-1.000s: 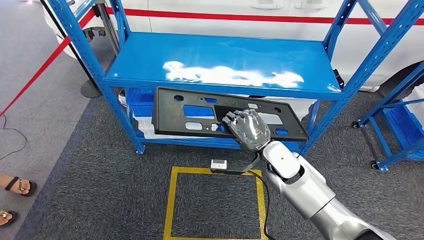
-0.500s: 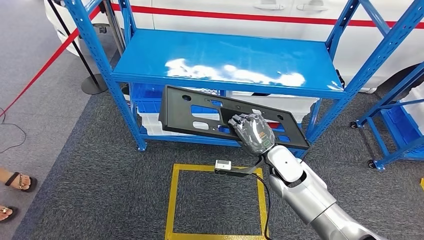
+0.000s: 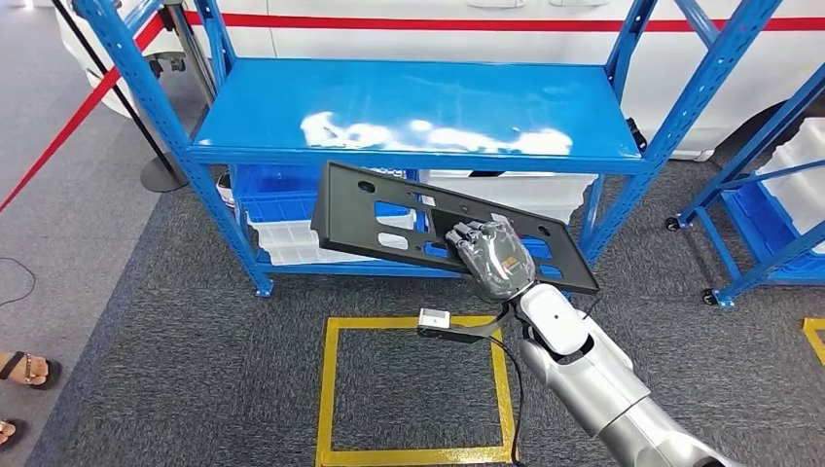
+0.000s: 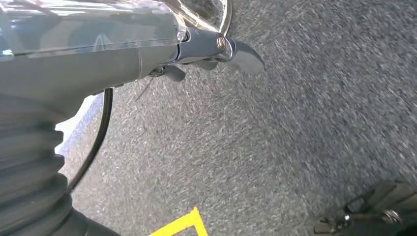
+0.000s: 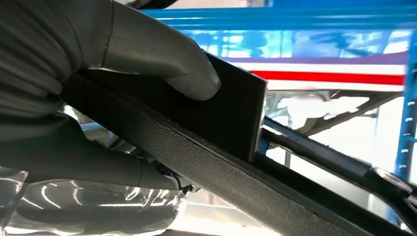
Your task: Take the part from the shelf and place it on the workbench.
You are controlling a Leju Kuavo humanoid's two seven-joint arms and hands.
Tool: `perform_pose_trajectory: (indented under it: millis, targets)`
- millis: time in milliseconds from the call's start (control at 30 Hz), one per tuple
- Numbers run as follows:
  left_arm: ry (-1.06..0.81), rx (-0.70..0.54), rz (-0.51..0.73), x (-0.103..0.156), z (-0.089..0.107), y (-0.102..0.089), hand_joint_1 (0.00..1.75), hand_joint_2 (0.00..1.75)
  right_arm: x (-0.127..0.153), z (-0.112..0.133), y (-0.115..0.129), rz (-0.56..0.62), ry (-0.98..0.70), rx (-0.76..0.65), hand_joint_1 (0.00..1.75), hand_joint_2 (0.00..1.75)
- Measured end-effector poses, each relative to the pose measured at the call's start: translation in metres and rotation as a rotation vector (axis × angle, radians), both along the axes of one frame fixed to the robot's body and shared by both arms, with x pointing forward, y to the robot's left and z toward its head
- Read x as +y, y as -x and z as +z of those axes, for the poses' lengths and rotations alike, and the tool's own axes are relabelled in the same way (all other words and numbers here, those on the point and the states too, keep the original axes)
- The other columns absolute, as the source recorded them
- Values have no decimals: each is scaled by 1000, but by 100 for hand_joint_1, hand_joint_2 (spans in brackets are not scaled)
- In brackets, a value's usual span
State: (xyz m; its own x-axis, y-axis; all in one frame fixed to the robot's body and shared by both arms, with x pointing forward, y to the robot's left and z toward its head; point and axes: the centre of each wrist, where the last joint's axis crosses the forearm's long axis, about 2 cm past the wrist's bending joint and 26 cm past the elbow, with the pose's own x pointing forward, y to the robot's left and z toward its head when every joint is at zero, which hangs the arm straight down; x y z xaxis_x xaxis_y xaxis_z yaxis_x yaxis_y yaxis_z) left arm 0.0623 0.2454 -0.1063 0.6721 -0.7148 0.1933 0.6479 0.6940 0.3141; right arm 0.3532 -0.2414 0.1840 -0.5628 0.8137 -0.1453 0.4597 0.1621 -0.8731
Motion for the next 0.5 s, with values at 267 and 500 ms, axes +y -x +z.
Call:
perform_pose_trajectory:
  millis: [267, 500]
  targets:
    - [7, 14, 13, 1, -1, 5, 0, 175, -1, 7, -9, -5, -4, -9, 175, 175]
    - [10, 15, 20, 1, -1, 4, 0, 175, -10, 8, -10, -20, -6, -16, 175, 175]
